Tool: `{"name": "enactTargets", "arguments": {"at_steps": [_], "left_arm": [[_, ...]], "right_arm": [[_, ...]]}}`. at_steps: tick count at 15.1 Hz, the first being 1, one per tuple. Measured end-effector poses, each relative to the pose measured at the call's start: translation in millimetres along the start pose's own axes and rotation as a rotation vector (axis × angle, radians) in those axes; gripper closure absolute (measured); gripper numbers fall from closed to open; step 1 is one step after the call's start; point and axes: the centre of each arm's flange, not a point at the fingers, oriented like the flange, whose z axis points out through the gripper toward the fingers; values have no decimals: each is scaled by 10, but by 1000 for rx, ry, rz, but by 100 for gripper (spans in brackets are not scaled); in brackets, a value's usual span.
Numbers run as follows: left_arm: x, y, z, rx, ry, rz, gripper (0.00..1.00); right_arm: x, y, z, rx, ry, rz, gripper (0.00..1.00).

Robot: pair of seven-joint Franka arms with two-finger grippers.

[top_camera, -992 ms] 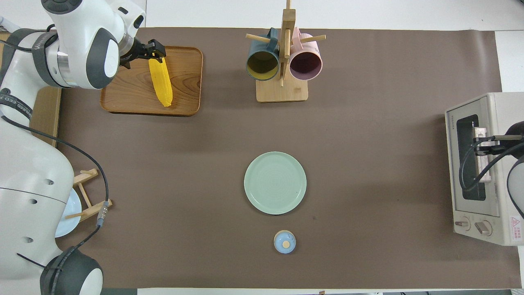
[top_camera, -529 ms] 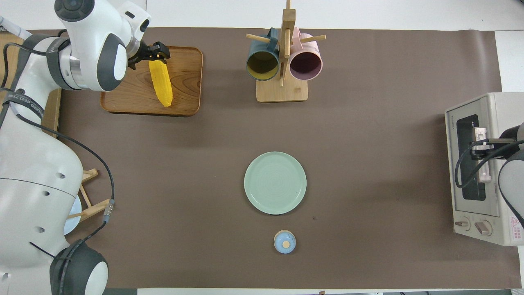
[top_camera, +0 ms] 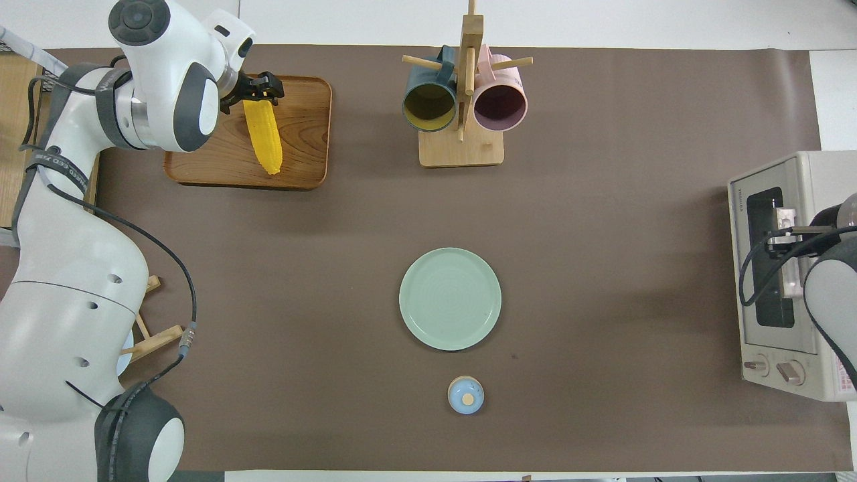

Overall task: Put corn in oven
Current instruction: 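Lift the corn off the tray with the left gripper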

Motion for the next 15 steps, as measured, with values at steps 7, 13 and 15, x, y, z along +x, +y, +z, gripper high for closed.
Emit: {"name": "enactTargets", "arguments": {"at_steps": [7,13,15], "left_arm": [[-13,5,116,-8,16,-2,13],[-14,7,109,-19,12,-11,48],[-18,9,81,-28,0,-19,48]], "right_arm": [[-21,161,15,-2,-3,-30,99],[-21,163,15,-2,-3,-30,99],[-21,162,15,-2,-3,-30,99]]}}
